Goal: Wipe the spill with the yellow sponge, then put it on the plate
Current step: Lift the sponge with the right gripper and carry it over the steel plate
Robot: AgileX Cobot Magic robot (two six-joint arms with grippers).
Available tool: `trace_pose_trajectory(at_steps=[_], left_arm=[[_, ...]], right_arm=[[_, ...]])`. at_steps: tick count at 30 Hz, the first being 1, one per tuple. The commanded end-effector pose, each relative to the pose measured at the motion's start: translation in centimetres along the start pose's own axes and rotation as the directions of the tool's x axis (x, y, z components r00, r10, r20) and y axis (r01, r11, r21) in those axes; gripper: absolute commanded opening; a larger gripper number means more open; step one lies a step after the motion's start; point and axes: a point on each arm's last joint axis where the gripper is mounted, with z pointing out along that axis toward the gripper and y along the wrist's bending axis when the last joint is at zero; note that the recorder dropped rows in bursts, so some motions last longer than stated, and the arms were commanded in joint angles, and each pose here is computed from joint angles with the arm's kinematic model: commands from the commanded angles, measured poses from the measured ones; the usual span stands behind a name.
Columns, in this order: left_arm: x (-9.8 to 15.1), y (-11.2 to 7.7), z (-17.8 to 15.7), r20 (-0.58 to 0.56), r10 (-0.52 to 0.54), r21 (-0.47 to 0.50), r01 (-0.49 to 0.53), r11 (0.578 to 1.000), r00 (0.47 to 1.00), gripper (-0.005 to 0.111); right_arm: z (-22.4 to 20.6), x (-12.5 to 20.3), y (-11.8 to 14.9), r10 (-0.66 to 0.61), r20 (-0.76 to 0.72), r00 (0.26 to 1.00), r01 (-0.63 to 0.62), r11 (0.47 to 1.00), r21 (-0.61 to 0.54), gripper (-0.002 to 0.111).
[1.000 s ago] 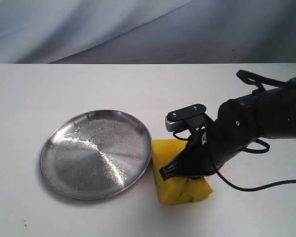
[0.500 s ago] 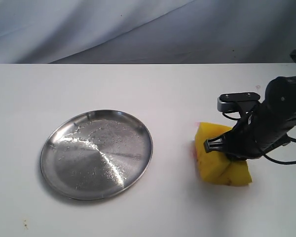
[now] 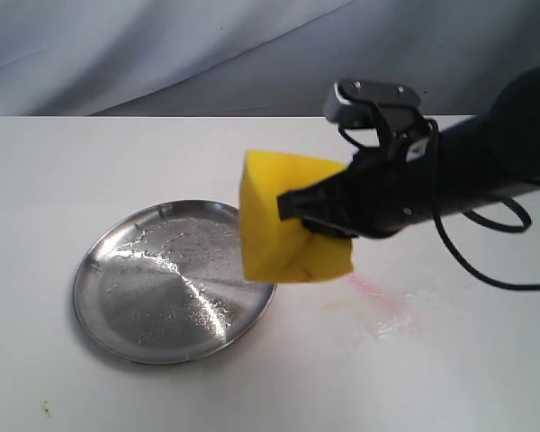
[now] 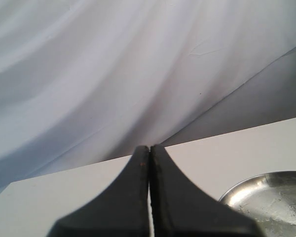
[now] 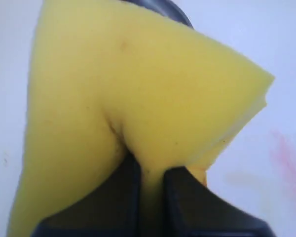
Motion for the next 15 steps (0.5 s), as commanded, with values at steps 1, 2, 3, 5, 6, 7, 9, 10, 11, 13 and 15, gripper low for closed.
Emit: trace_pose_trajectory(at_steps=[1, 2, 3, 5, 6, 7, 9, 10, 11, 13, 15], left_arm=[[-0.2, 0.0, 0.0, 0.010, -0.017, -0.003, 0.017, 1.000, 1.000, 0.000], [-0.2, 0.0, 0.0, 0.010, -0.017, -0.003, 0.017, 1.000, 1.000, 0.000], [-0.2, 0.0, 0.0, 0.010, -0.017, -0.003, 0.017, 1.000, 1.000, 0.000], [-0.2, 0.0, 0.0, 0.010, -0.017, -0.003, 0.017, 1.000, 1.000, 0.000], [-0.2, 0.0, 0.0, 0.010, -0.017, -0.003, 0.017, 1.000, 1.000, 0.000], [-0.2, 0.0, 0.0, 0.010, -0.017, -0.003, 0.017, 1.000, 1.000, 0.000], [-0.2, 0.0, 0.0, 0.010, -0.017, -0.003, 0.017, 1.000, 1.000, 0.000], [-0.2, 0.0, 0.0, 0.010, -0.017, -0.003, 0.017, 1.000, 1.000, 0.000], [-0.2, 0.0, 0.0, 0.010, -0.017, -0.003, 0.017, 1.000, 1.000, 0.000], [-0.2, 0.0, 0.0, 0.010, -0.017, -0.003, 0.017, 1.000, 1.000, 0.000], [-0.2, 0.0, 0.0, 0.010, -0.017, -0.003, 0.017, 1.000, 1.000, 0.000]], right_arm=[[0.3, -3.5, 2.8, -0.033, 0.083, 0.996, 0.038, 0.997, -0.063, 0.000], [0.8, -4.1, 3.0, -0.035, 0.084, 0.996, 0.040, 0.997, -0.066, 0.000], [1.4, -4.7, 3.4, -0.039, 0.084, 0.996, 0.046, 0.996, -0.073, 0.000], [3.1, -5.7, 4.0, -0.051, 0.065, 0.997, 0.057, 0.995, -0.083, 0.000], [3.9, -6.0, 4.1, -0.051, 0.053, 0.997, 0.056, 0.995, -0.085, 0.000], [5.2, -6.3, 4.4, -0.056, 0.034, 0.998, 0.059, 0.994, -0.092, 0.000], [7.2, -6.5, 4.7, -0.061, -0.005, 0.998, 0.061, 0.993, -0.097, 0.000], [8.4, -6.4, 4.6, -0.064, -0.029, 0.997, 0.061, 0.994, -0.096, 0.000], [9.3, -6.3, 4.6, -0.065, -0.051, 0.997, 0.060, 0.994, -0.095, 0.000], [11.3, -5.9, 4.1, -0.061, -0.104, 0.993, 0.052, 0.995, -0.089, 0.000], [13.0, -5.2, 3.6, -0.054, -0.152, 0.987, 0.042, 0.996, -0.079, 0.001]])
